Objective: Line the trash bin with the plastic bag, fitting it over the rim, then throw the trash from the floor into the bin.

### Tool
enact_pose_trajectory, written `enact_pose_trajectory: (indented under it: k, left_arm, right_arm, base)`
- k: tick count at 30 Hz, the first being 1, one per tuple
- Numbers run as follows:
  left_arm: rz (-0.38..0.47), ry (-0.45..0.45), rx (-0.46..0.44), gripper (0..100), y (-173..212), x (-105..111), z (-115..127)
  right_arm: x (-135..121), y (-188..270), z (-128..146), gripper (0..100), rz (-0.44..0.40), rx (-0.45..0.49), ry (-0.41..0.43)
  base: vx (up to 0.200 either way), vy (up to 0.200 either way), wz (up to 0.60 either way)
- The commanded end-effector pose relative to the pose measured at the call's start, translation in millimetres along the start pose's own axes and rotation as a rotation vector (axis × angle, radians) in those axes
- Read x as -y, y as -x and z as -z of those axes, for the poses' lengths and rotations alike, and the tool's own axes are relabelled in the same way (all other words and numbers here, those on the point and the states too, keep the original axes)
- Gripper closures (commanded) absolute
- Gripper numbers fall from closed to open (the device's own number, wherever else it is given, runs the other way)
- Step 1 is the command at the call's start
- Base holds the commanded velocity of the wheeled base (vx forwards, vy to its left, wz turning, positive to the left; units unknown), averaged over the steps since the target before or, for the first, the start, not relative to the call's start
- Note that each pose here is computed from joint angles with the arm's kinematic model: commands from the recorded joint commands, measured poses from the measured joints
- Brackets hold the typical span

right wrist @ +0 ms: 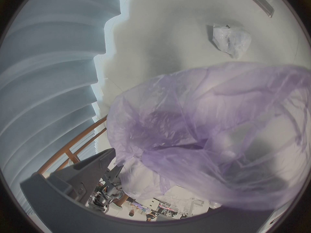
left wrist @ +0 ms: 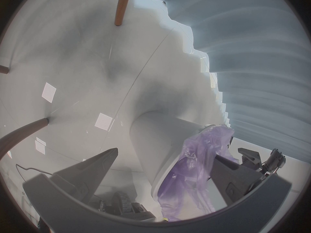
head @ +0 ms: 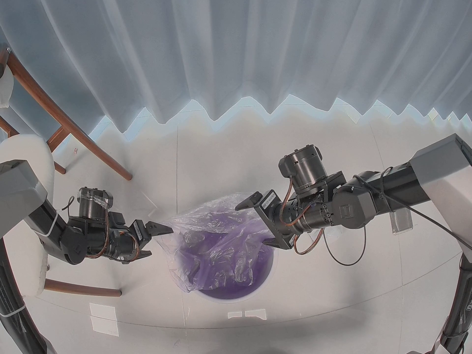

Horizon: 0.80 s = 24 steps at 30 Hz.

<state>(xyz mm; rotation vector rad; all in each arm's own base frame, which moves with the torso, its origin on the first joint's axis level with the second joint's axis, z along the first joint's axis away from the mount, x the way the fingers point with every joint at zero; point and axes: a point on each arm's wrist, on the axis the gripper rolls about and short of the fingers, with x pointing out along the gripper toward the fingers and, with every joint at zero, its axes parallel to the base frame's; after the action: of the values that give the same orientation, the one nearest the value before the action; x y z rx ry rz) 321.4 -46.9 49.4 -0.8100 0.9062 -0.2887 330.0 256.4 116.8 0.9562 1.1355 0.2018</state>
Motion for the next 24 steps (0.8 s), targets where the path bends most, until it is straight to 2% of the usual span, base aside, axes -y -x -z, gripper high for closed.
enact_pose_trajectory:
  k: [1,6,10,14,20,24]
  left_arm:
    - [-0.007,0.005,-0.009,0,-3,-3,1]
    - [-0.013,0.006,-0.005,0,-3,-3,1]
    - [-0.037,-0.003,0.005,0,-5,-6,1]
    - [-0.045,-0.014,0.008,0,-5,-10,-1]
    - [-0.048,0.007,0.040,0,4,-16,-10]
    - [-0.048,0.003,0.051,0,9,-16,-11]
  right_arm:
    - [3,-6,-5,100,0.012,0.004,-0.009]
    - [10,-5,5,100,0.039,-0.016,0.000]
    - [33,-7,18,100,0.117,-0.048,0.028]
    - [46,2,30,100,0.154,-0.074,0.077]
    - [56,21,55,100,0.135,-0.107,0.127]
    - [62,44,81,100,0.090,-0.142,0.167]
  base:
    - [0.000,0.000,0.00]
    - [0.000,0.000,0.00]
    - [0.000,0.000,0.00]
    - [0.000,0.000,0.00]
    - [0.000,0.000,0.00]
    - [0.000,0.000,0.00]
